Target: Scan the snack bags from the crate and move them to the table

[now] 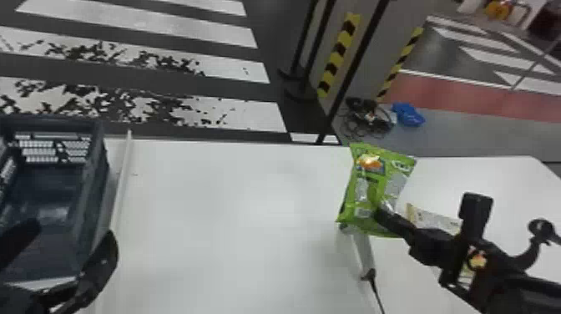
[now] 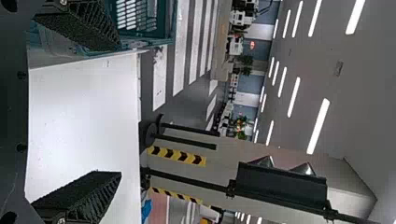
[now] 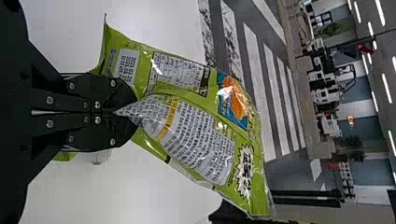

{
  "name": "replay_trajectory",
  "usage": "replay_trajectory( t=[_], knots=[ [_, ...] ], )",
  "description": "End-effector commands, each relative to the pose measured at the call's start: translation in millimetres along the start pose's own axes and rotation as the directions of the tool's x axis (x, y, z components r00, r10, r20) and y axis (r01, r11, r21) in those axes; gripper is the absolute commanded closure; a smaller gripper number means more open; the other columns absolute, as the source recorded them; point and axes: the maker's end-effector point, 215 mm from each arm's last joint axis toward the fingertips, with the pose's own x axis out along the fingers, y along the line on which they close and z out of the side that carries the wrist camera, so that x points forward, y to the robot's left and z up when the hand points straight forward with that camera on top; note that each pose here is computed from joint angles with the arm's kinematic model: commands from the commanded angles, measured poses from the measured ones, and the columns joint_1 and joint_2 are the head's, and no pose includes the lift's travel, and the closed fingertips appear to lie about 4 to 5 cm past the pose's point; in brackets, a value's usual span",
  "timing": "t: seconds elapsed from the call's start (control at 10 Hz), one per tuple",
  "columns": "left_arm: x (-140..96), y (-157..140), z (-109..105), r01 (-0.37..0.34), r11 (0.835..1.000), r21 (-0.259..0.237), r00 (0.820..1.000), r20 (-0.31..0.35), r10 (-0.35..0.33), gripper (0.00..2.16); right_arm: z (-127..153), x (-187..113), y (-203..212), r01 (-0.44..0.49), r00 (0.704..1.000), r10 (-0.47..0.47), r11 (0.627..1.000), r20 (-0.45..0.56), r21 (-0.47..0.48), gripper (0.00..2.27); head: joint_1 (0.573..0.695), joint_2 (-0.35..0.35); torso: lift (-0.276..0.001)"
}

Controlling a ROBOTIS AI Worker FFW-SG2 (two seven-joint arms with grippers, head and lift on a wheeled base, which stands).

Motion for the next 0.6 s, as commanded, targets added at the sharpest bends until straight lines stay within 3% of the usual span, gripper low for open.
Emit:
replay_trajectory(
  t=[0.0,0.2,0.5],
  knots=[
    [3,0,20,0.000,1.000,0.010,0.999,0.036,0.000,0.04,-16,7,-32,0.066,0.998,-0.066,0.998,-0.008,-0.011,2.24,0.695,-0.350,-0.095],
    [3,-3,35,0.004,1.000,0.017,0.998,0.058,-0.005,0.04,-11,19,-86,0.177,0.984,-0.177,0.984,0.010,-0.004,2.24,0.695,-0.350,-0.095],
    [3,-4,32,0.008,1.000,0.018,0.999,0.049,-0.009,0.04,28,30,-163,0.323,0.943,-0.327,0.944,0.060,0.072,2.24,0.695,-0.350,-0.095]
  ],
)
